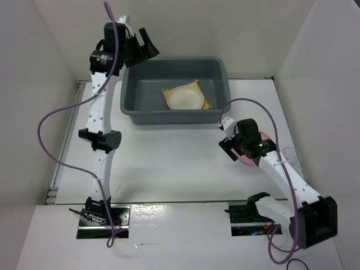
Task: Place the mixed dishes into the plastic bin
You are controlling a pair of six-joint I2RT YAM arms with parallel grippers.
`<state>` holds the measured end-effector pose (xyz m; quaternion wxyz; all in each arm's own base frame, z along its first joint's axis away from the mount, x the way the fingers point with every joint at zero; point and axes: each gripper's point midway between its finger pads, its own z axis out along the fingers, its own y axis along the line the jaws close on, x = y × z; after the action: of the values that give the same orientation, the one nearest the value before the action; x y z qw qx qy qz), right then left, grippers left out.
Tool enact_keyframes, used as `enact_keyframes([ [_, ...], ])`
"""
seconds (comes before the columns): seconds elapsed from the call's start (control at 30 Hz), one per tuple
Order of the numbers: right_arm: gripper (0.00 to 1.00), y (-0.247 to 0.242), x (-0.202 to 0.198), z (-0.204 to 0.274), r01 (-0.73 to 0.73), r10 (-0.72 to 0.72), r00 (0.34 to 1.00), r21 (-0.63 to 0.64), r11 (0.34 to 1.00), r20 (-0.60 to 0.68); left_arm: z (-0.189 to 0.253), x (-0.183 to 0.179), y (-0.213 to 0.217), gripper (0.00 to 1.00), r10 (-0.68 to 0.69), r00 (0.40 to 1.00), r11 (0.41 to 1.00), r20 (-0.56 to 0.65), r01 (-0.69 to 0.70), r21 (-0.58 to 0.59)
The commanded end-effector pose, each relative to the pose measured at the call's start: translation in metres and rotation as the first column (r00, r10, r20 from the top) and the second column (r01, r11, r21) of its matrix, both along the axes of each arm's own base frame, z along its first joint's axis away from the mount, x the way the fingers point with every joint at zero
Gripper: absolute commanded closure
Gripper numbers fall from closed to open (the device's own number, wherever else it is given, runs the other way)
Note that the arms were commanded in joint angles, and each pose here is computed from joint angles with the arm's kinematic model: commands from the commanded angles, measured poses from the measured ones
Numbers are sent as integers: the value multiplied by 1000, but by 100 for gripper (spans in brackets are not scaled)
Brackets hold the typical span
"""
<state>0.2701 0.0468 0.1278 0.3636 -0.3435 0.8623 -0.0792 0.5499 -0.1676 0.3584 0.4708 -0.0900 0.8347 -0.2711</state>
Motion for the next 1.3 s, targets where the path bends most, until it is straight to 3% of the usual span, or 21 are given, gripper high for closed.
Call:
enact_keyframes([
  [0.0, 7, 3, -8, -31, -92, 85, 982, -31, 995, -171, 53, -58, 20, 0, 150, 985, 975, 80, -161, 153],
  [0.13, 7, 8, -4, -58, -104, 94, 952, -18, 994, -290, 53, -94, 32, 0, 205, 978, 950, 23, -205, 236],
  [0.2, 7, 6, -6, -73, -100, 84, 942, -34, 994, -324, 33, -98, 38, 0, 225, 973, 936, -41, -204, 287],
  [0.6, 10, -9, -11, -116, -29, 9, 920, -47, 998, -391, 30, -142, 82, 0, 356, 932, 874, -65, -307, 377],
  [0.73, 25, -9, -14, -123, -27, 10, 907, -34, 999, -422, 27, -147, 96, 0, 379, 924, 869, -59, -333, 365],
  [0.8, 42, -11, -14, -123, -17, 1, 907, -34, 999, -422, 25, -150, 101, 0, 378, 924, 876, -55, -338, 344],
  [0.83, 53, -11, -14, -123, -17, 1, 907, -34, 999, -422, 25, -151, 103, 0, 377, 925, 879, -54, -339, 334],
  [0.87, 77, -12, -11, -121, -3, -13, 911, -39, 999, -413, 34, -153, 107, 0, 377, 926, 886, -26, -352, 301],
  [0.93, 100, -16, -11, -116, 18, -36, 909, -47, 999, -415, 21, -154, 112, 0, 376, 925, 890, -48, -346, 298],
  [1.03, 100, -35, 0, -82, 65, -85, 931, -68, 996, -356, 25, -159, 124, 0, 382, 923, 896, -36, -361, 259],
  [1.1, 100, -49, 16, -43, 126, -124, 952, -9, 992, -281, 23, -161, 136, 0, 398, 916, 889, -41, -375, 261],
  [1.27, 100, -63, 37, 83, 149, -150, 988, 43, 988, 43, 16, -169, 154, 0, 430, 902, 875, -47, -403, 269],
])
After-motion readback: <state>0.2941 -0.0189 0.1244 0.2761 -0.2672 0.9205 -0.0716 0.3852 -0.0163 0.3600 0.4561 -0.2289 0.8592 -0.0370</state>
